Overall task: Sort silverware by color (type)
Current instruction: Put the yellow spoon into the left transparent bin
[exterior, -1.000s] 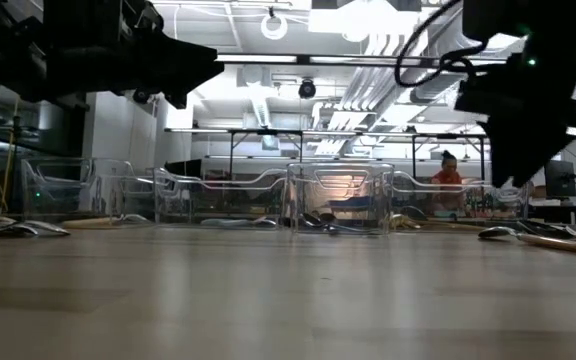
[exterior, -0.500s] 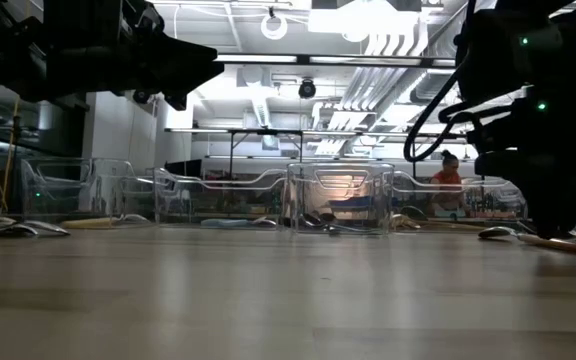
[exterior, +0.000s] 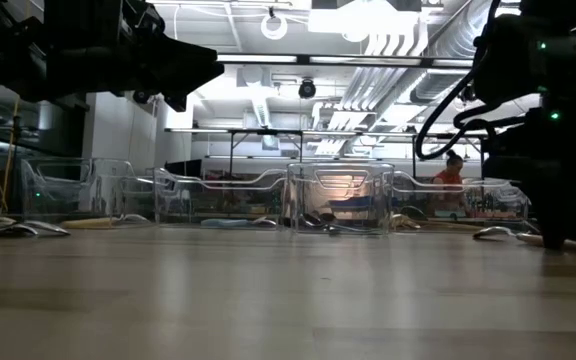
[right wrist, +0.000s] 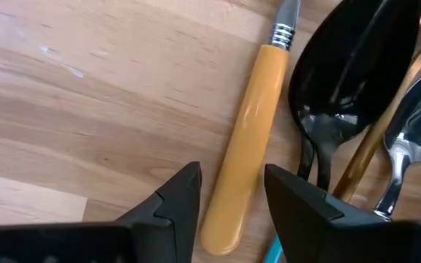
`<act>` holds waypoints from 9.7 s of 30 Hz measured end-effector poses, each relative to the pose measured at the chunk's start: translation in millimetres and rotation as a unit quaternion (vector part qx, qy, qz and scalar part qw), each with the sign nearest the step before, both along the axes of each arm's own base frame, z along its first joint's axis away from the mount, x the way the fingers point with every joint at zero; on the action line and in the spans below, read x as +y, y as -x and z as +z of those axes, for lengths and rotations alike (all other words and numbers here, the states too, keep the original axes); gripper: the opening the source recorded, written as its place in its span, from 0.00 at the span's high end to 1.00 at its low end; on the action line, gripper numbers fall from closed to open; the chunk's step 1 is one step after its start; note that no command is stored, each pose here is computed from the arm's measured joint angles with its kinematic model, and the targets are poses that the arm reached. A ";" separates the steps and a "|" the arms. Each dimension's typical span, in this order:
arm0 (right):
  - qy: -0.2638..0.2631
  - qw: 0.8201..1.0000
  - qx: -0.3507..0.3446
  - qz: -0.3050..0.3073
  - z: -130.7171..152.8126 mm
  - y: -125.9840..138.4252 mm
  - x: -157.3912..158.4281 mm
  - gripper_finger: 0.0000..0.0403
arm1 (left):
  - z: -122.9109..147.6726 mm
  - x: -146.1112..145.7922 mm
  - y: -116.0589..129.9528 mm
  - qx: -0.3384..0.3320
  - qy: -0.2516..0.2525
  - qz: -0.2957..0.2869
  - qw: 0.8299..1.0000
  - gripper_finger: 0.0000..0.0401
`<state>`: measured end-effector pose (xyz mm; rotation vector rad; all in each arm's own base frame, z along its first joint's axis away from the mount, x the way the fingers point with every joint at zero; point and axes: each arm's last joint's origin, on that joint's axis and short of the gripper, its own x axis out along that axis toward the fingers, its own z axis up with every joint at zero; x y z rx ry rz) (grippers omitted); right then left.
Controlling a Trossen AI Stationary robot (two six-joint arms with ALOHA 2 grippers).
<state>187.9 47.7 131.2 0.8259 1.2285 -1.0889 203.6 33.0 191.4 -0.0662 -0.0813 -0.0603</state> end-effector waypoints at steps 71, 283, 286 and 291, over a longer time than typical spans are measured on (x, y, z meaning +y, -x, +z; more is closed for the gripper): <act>0.034 0.986 -0.111 0.117 -0.4 -22.9 28.4 0.84 | 0.0 0.0 0.0 0.000 0.008 0.000 1.000 0.67; 0.393 0.727 -0.356 0.435 103.4 -112.6 -46.2 0.57 | 3.7 5.3 20.3 0.009 0.006 0.072 0.997 0.96; 0.393 0.728 -0.356 0.435 103.3 -112.7 -46.2 0.57 | 3.7 5.3 20.3 0.009 0.006 0.072 0.997 0.96; 0.393 0.728 -0.356 0.435 103.3 -112.7 -46.2 0.57 | 3.8 5.3 20.3 0.008 0.005 0.072 0.997 0.96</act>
